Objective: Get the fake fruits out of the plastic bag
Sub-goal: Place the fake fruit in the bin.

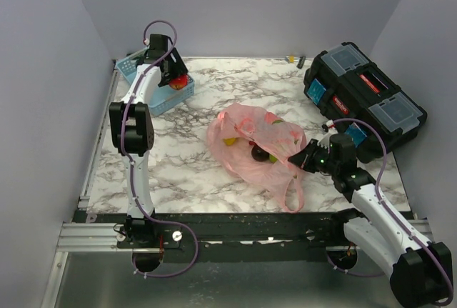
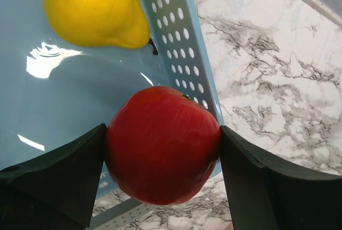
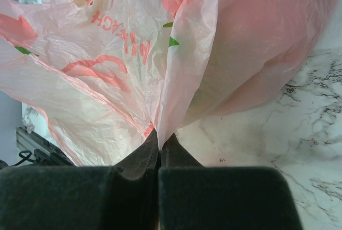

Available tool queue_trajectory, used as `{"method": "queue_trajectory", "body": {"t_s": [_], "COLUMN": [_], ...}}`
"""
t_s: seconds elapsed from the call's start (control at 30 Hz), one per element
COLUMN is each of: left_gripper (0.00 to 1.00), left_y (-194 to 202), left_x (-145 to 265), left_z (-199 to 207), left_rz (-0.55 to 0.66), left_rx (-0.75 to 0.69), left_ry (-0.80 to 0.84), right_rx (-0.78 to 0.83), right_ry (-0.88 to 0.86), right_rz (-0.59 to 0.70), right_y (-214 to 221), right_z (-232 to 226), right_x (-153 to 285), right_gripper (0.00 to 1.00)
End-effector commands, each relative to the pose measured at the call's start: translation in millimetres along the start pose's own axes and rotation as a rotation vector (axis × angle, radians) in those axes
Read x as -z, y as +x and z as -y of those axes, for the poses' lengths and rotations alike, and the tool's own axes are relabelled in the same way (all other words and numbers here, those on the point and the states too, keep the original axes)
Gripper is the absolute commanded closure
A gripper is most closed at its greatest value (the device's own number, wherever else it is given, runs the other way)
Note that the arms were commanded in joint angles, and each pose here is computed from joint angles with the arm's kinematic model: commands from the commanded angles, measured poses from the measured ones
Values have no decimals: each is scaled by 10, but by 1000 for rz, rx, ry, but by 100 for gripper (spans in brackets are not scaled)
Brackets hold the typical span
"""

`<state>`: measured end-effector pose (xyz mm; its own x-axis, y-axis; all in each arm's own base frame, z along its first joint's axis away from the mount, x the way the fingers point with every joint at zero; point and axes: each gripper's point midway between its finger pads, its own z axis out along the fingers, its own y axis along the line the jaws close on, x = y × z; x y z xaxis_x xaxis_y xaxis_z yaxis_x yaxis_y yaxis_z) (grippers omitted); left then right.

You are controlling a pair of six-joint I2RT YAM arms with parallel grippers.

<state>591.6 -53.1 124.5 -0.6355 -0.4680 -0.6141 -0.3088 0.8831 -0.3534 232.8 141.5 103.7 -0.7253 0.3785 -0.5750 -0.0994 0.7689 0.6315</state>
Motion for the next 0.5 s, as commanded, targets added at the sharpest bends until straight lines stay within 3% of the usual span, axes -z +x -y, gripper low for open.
{"method": "queue_trajectory", "body": {"t_s": [0.0,0.13,0.47], "left_gripper": [80,77,35], "left_y": [217,313,366], "left_x": [-64,-140,46], "left_z": [-44,-51,-3], "left_rz": [-111,-157,-185], "left_rx": [167,226,239], "left_ry": [26,48,73], "right_rx": [19,29,34], "right_ry": [-36,-67,-75], "right_rz": [-13,-16,-8], "right_y": [35,41,34], "right_z": [-58,-113,-128], "right_x": [16,28,44], "right_gripper": [99,99,99]}}
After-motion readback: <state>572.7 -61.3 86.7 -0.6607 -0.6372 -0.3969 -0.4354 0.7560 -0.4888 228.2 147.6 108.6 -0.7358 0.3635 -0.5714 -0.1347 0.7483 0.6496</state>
